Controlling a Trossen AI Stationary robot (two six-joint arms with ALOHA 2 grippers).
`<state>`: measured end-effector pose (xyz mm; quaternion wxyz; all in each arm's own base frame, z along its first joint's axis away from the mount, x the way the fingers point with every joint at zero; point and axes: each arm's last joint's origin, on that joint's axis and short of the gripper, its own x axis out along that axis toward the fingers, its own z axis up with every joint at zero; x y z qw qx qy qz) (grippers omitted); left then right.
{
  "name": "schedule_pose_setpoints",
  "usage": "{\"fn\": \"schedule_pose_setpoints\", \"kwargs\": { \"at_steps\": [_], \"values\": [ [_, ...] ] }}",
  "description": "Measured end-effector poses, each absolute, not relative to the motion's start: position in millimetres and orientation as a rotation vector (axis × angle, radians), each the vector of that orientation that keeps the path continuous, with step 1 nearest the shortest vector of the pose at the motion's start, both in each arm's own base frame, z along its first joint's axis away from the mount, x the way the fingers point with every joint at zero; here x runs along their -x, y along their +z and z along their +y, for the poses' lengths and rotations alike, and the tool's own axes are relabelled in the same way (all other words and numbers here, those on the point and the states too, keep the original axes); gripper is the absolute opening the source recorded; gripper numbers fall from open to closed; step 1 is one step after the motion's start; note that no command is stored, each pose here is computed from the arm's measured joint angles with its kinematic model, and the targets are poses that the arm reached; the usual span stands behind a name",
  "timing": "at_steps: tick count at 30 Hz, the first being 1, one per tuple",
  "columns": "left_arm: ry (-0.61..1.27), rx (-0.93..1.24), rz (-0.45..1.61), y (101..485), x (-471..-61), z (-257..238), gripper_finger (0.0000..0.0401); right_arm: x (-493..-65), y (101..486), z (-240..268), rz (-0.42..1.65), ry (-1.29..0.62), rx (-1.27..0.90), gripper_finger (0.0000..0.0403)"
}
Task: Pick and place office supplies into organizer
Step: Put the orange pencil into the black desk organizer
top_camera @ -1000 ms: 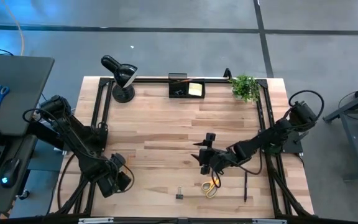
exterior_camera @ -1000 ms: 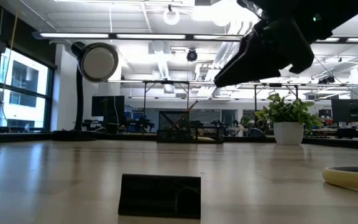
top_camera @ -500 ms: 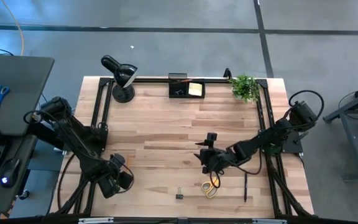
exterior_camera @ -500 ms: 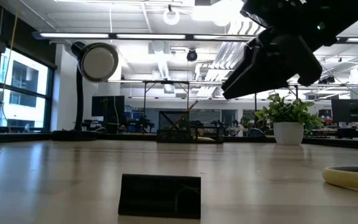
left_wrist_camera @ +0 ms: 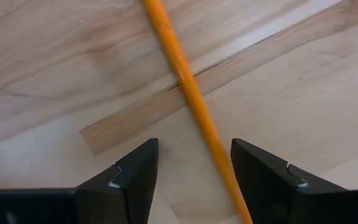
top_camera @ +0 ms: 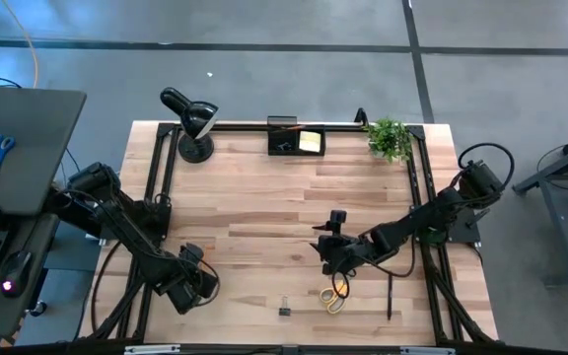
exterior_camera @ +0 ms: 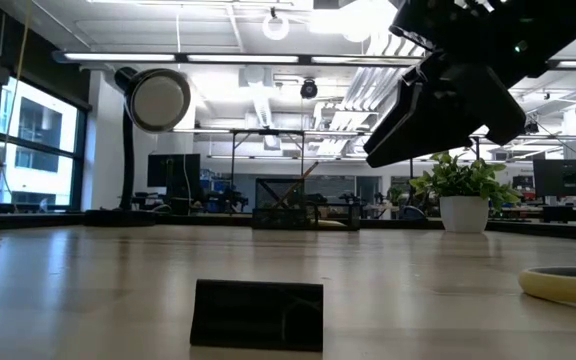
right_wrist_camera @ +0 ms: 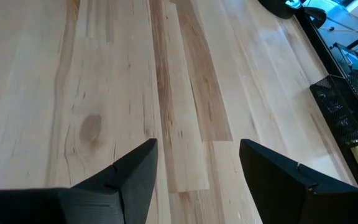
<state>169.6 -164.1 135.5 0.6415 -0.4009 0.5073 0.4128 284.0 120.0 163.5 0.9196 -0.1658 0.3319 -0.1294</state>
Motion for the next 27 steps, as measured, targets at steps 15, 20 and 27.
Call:
{"fn": "schedule_pose_setpoints", "kwargs": {
  "at_steps": [15,20,27],
  "values": [
    [0.897,0.843,1.208,133.8,-169.4,-164.5,0.0171,-283.6,163.2,119.8,0.685,-0.27,0.333,0.0222],
    [0.904,0.827,1.222,133.4,-168.1,-163.5,0.011,-283.5,163.2,119.8,0.685,-0.27,0.334,0.0222],
    [0.89,0.798,1.234,133.3,-167.5,-162.9,0.0021,-283.5,163.2,119.9,0.685,-0.27,0.334,0.0222]
  ]
}}
